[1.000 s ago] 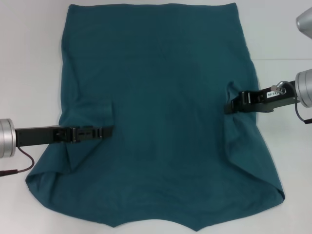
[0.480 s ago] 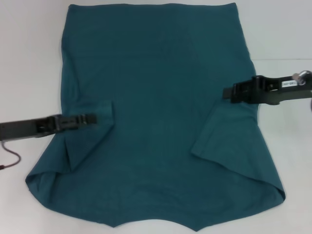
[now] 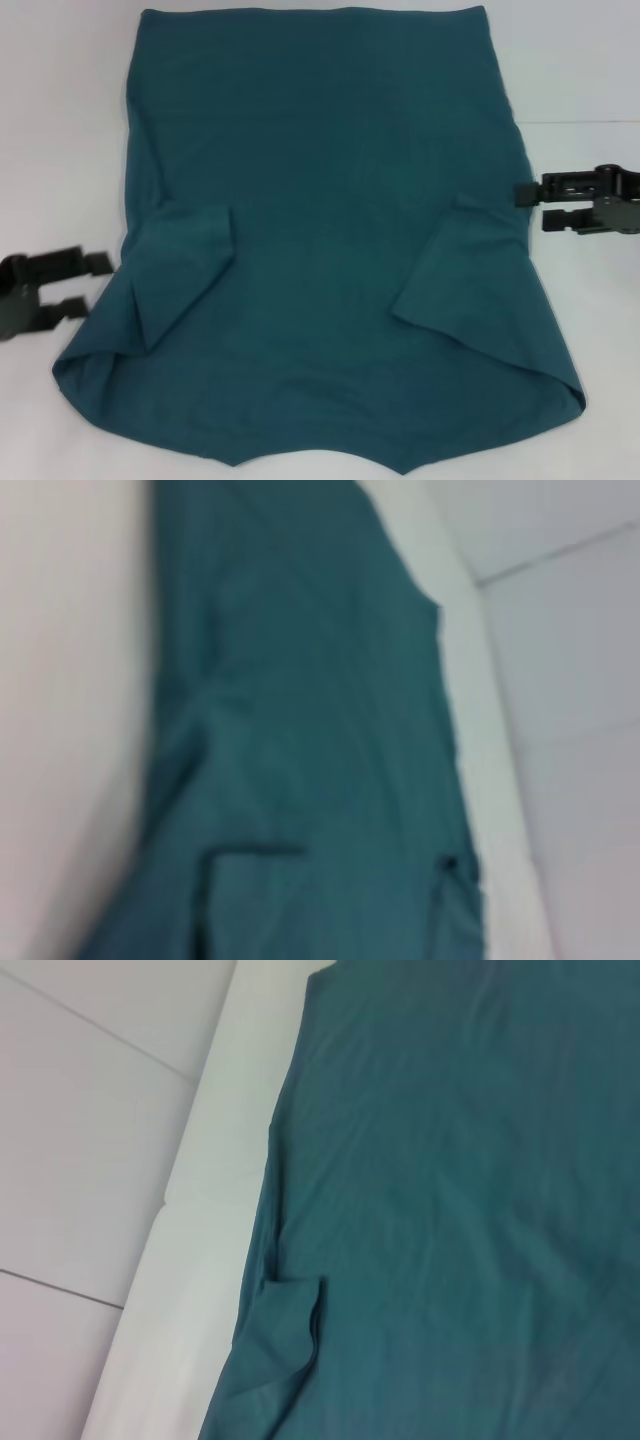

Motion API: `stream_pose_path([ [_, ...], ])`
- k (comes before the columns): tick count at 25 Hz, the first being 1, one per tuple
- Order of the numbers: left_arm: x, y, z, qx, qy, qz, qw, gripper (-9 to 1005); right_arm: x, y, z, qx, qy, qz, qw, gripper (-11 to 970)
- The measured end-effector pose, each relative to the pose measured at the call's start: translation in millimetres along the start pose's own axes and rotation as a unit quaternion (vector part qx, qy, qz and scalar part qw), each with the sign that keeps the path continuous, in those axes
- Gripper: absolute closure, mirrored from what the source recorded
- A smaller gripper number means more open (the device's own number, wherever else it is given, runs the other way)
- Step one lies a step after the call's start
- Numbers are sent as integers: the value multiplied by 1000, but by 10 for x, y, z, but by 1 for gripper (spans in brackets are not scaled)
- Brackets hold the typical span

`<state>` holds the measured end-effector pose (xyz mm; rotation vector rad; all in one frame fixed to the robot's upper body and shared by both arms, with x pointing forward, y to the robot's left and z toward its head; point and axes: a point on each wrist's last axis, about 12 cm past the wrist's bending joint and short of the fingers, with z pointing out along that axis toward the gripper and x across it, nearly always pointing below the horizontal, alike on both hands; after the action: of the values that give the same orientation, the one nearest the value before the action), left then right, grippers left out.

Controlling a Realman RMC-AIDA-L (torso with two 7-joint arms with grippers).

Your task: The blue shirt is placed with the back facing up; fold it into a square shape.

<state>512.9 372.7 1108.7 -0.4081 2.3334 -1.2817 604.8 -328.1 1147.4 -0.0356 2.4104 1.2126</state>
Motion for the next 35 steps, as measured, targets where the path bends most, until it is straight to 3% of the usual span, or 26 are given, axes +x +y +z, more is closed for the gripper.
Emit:
stream_pose_path([
  [4,52,109,-80,-35,2,-18,999,142,21,-29,-32,2,-2,3,1000,170],
  [10,58,203,-81,-69,-2,14,997,142,33,-34,-27,4,3,-1,1000,93],
  [14,38,259,-59,-88,-15,37,995,142,37,-35,-25,4,4,-4,1000,94],
  [21,63,372,-41,-117,-27,30,992,142,39,-44,-26,5,0,-4,1000,97],
  [35,116,429,-15,-121,-25,21,992,142,70,-71,-36,5,-3,2,1000,101],
])
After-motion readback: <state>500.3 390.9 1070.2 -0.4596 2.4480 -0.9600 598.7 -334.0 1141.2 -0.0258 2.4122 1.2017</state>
